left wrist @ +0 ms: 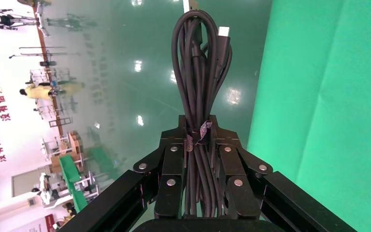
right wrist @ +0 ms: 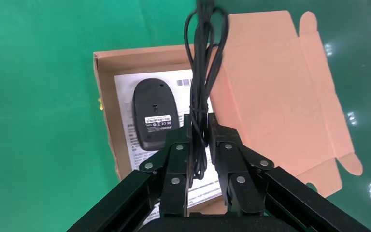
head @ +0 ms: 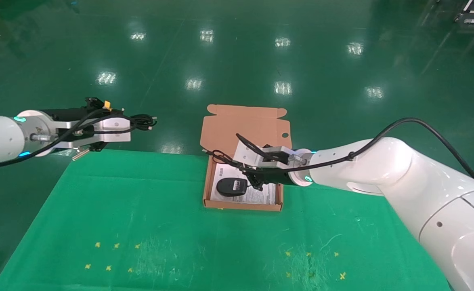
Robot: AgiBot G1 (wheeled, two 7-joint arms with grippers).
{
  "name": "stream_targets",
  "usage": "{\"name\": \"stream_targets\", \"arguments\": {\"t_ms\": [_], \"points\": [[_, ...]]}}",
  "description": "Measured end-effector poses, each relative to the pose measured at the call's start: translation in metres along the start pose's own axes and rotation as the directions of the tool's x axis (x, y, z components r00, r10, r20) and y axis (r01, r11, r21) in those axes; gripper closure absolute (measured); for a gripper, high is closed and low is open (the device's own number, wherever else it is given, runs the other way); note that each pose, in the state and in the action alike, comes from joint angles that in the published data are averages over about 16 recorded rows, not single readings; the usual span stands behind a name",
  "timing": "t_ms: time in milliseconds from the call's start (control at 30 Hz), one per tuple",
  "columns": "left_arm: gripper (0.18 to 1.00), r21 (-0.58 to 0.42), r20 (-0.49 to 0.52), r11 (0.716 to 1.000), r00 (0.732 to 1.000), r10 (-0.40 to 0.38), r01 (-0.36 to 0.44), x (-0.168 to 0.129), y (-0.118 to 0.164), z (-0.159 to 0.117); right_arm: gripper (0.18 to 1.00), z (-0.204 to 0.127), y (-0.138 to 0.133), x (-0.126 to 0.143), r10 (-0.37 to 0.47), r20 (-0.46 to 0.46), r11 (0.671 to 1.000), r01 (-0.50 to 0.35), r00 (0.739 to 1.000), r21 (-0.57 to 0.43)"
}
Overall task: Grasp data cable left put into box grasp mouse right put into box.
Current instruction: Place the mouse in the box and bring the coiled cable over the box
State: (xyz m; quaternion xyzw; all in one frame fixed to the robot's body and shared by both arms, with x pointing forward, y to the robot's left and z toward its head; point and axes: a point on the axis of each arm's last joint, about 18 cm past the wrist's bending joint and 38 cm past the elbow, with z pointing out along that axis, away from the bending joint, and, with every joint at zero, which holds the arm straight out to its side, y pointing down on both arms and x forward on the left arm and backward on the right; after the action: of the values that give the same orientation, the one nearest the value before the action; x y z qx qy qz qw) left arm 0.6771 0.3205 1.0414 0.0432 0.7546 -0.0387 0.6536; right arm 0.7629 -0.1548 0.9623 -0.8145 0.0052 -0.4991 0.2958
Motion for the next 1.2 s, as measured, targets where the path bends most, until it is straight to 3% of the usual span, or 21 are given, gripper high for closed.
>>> {"name": "stream_targets", "arguments": {"t_ms": [467,733,1200], "points": [[0.924,0.090,-0.032,0.995,0.998,0.055,-0.052,0.033,-0.045,0.021,0.804,-0.039,0.010,0.028,-0.055,-0.036,0.998,0.055,0.998,-0.001],[0.924,0.167,-0.026,0.984,0.997,0.070,-0.065,0.062,-0.097,0.047,0.641,-0.095,0.021,0.048,-0.108,-0.060,0.994,0.107,0.992,-0.024],[0.924,0.268,-0.030,0.962,0.998,0.060,-0.050,0.102,-0.186,0.090,0.328,-0.180,0.022,0.052,-0.149,-0.095,0.984,0.138,0.984,-0.116]]}}
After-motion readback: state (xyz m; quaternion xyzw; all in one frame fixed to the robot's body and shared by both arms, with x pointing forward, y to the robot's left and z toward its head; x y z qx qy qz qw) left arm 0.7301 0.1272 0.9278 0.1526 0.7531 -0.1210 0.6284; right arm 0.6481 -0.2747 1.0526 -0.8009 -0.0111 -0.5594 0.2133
